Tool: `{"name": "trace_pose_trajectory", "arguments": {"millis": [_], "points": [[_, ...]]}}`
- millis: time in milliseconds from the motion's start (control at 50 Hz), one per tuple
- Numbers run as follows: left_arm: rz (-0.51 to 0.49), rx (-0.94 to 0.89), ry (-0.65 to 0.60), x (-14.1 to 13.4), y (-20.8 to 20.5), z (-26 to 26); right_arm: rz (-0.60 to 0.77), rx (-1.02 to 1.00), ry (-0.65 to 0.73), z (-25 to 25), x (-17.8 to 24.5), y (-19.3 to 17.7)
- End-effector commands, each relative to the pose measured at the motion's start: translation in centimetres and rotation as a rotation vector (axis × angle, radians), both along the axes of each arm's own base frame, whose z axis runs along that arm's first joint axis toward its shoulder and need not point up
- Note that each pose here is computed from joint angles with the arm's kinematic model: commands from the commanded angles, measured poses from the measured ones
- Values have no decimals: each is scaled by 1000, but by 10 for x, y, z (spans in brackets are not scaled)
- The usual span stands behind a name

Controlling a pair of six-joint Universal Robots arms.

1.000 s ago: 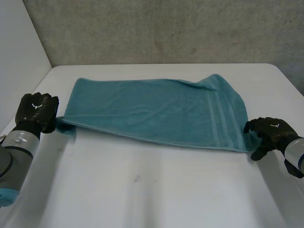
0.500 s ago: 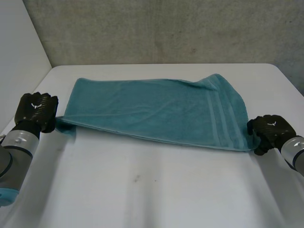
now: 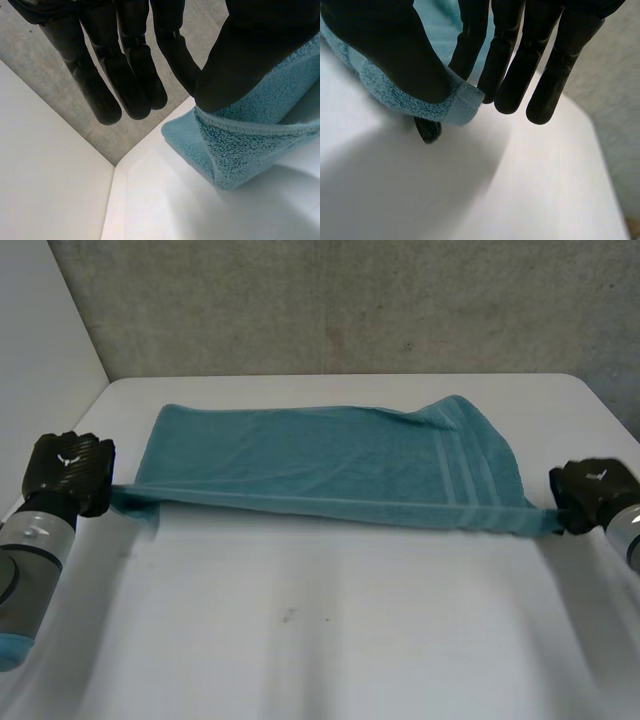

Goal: Fold the laundry

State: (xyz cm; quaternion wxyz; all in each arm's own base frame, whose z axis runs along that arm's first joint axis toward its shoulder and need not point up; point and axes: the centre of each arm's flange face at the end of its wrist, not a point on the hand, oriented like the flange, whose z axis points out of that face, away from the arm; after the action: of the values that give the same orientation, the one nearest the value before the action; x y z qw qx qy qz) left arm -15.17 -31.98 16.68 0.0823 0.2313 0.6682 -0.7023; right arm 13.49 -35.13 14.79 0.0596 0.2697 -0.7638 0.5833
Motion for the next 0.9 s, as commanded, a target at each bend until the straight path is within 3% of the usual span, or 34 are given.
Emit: {"name": "trace_pose_trajectory", "arguments": {"millis": [20,100,280,420,540,700,900], "points": [[-10,39,-39,-2,18,18,9,15,2,42,2,23],[0,110,-80,2,37,35,27,81,30,58,1,42],[48,288,-291,27,81,60,121,268,354,77,-16,94],[-3,345,-308,23,94,54,161,320,407,75,-23,111],[-49,275,-301,19,80,53,118,223,369,66,-25,87],[-125,116,-331,-1,10,24,90,142,249,46,-4,42],[-173,-15,-342,-29,-61,-4,23,-66,283,37,30,-12]]}}
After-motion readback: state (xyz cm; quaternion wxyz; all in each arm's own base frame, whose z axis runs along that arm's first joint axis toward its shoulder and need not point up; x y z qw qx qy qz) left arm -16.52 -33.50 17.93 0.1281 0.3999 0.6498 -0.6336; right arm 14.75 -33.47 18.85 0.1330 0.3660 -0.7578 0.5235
